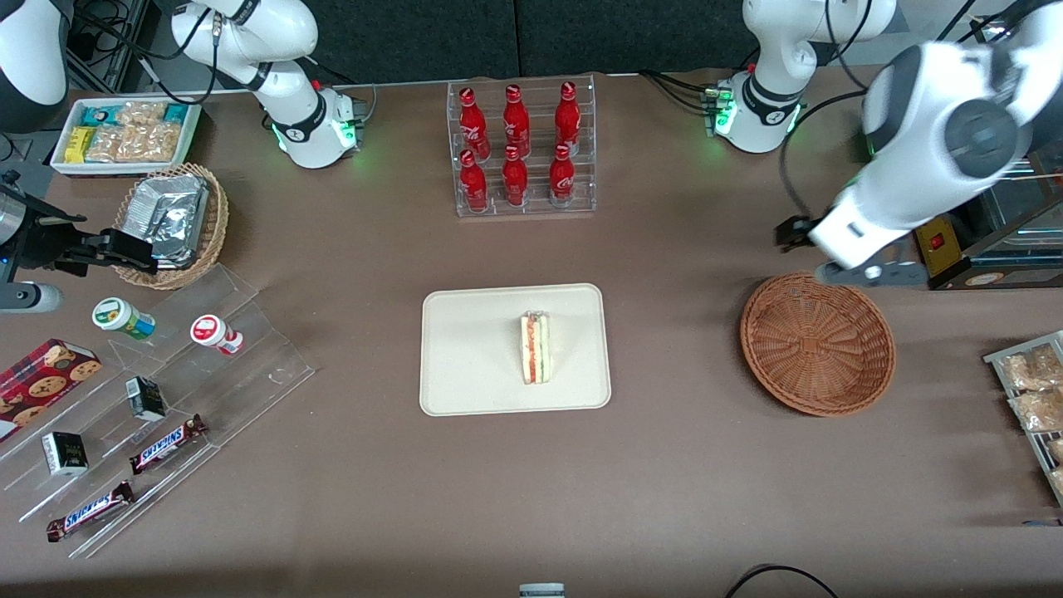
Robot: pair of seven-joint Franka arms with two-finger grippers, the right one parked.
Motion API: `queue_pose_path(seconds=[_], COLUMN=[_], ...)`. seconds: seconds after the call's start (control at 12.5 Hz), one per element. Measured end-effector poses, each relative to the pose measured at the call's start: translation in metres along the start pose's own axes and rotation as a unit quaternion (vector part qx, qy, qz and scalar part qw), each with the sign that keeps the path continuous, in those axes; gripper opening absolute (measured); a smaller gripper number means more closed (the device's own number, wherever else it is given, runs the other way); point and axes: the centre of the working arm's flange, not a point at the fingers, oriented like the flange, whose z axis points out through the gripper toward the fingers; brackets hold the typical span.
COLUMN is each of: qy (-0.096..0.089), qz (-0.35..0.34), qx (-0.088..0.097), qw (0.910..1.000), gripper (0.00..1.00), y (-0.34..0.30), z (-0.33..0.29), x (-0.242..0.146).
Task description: Place sandwich from basket to tray
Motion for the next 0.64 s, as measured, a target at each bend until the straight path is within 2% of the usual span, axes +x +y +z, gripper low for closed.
queue_pose_path(seconds=[0.24,0.48,0.64], qy=[0.016,0.041,0.046], qz=[-0.008,-0.005,-0.006], qx=[-0.006,-0.004,-0.004], qw=[0.9998,0.9991,0.9989], gripper=[1.00,1.00,1.00], y=[-0.041,-0.038,-0.039], z=[-0.052,-0.108,-0.126], x=[-0.032,-0.045,-0.047])
